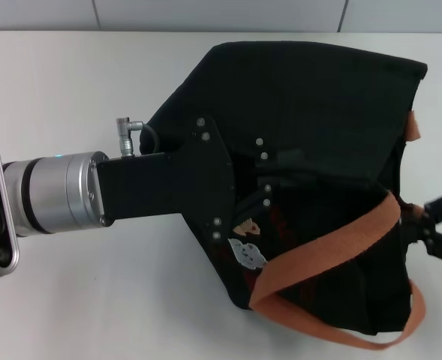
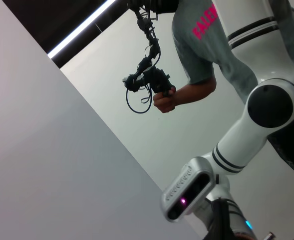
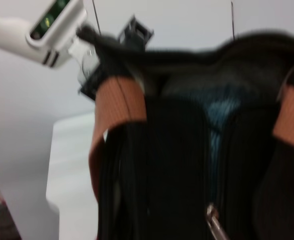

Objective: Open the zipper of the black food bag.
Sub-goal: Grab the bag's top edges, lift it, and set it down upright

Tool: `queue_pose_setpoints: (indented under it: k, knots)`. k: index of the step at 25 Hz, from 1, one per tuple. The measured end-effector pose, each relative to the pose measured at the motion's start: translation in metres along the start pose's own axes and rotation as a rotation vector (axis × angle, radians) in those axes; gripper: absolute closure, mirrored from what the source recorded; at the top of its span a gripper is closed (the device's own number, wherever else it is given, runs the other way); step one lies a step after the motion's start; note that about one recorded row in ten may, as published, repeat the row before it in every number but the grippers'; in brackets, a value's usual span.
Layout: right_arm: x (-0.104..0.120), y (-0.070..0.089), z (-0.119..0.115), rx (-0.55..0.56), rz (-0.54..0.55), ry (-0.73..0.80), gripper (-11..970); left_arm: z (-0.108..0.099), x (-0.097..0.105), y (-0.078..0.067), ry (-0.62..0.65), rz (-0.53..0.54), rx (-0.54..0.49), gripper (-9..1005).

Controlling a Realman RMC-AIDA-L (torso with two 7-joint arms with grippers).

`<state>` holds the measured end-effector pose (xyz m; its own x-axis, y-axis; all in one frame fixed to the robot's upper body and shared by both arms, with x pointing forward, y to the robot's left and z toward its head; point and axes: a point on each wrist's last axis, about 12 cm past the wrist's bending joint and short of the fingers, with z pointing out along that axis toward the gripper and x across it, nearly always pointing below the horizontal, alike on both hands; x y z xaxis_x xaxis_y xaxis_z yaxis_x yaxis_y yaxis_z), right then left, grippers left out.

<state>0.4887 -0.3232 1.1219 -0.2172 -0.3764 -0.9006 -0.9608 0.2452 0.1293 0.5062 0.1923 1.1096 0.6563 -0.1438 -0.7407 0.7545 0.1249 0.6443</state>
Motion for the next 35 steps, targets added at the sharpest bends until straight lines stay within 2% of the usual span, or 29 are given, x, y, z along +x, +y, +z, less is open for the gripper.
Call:
queue_pose_setpoints:
  k: [2,4,9,16,21,32,35]
  knots:
    - [0.003,0.003,-0.002,-0.002,0.006,0.014,887,0.000,0.000,0.000,0.000,-0.001,-0.004,903]
    - [0.007,0.008,-0.005,-0.010,0.015,0.018,943,0.000,0.001,0.000,0.004,-0.003,-0.012,903]
    - [0.010,0.011,-0.008,-0.003,0.026,0.014,957,0.000,0.001,0.000,0.007,-0.004,-0.013,902]
    - [0.001,0.012,-0.010,-0.038,0.061,-0.033,942,0.001,0.001,0.000,0.003,-0.002,-0.006,903]
    - [-0.004,0.014,-0.011,-0.055,0.048,-0.072,746,0.001,0.001,0.000,0.004,-0.003,-0.006,902]
    - [-0.006,0.008,-0.011,0.006,0.035,-0.094,506,0.001,0.001,0.001,0.002,0.000,-0.004,903]
    - [-0.007,0.009,-0.015,0.017,0.024,-0.100,505,0.001,0.001,0.001,0.002,0.000,-0.004,902]
